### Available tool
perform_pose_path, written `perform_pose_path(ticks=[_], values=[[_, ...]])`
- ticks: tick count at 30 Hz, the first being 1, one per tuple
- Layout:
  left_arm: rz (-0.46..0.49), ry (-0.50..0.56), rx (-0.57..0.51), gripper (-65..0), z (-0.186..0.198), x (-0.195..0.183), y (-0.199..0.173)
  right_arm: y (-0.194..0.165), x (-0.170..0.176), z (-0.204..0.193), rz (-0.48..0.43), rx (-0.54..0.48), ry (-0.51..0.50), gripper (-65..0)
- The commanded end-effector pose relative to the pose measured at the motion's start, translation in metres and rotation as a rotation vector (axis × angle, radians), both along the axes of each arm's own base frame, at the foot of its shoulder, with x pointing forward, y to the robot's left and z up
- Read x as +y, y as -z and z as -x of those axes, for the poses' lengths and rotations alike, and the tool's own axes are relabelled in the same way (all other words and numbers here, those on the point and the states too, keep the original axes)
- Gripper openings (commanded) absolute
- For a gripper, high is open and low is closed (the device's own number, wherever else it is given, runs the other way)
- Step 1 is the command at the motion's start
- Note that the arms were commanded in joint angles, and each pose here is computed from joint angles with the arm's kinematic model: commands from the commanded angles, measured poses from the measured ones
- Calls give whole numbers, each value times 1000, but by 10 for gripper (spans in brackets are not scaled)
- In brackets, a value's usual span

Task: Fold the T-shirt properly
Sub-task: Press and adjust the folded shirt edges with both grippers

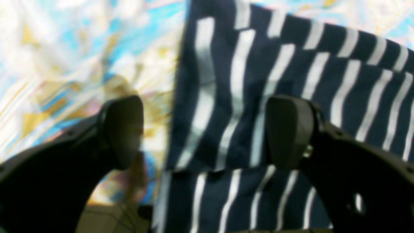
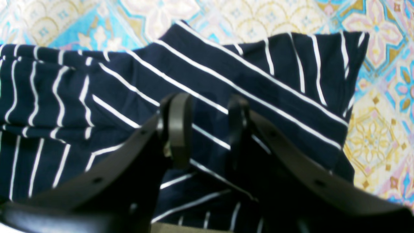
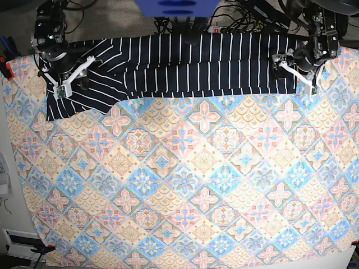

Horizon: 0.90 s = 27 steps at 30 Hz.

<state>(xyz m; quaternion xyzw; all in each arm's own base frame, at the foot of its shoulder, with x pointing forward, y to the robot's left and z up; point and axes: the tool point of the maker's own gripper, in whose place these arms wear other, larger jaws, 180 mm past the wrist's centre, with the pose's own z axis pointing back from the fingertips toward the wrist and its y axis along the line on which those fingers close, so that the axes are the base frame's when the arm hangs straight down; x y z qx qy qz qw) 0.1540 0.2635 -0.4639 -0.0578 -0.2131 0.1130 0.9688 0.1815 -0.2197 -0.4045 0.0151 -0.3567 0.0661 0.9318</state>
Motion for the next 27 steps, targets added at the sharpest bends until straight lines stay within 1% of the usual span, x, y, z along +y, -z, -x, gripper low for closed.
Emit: perform_pose_path(ticks=[1,3,5,6,10,15,16,20,27], values=[[40,10,14,-62,4,-11,2,-10,-3,-7,7,-40,-6,-465],[43,10,14,-67,5,-13,2,-10,-3,-7,7,-40,-6,-465],[45,12,19,-106,5,-13,3,-10,-2,-7,6,-40,-5,-465],[49,13,22,-138,6,-14,3,-10,-2,-7,5,-40,-4,-465],[53,11,24,-324,8,-15,4,-10,-2,-7,5,-40,-4,-465],[55,11,23,-505,8,-16,3,-10,-2,-7,5,-40,-4,-465],[57,11,21,-523,7,-16,3,-10,-2,-7,5,-40,-4,-465],[51,-2,-2,-526,1,-11,-1,-10,-2,-7,5,-40,-4,-465],[-35,-169,-112,-528,-18,55,-32,-10,-2,-7,5,-42,-5,-465]])
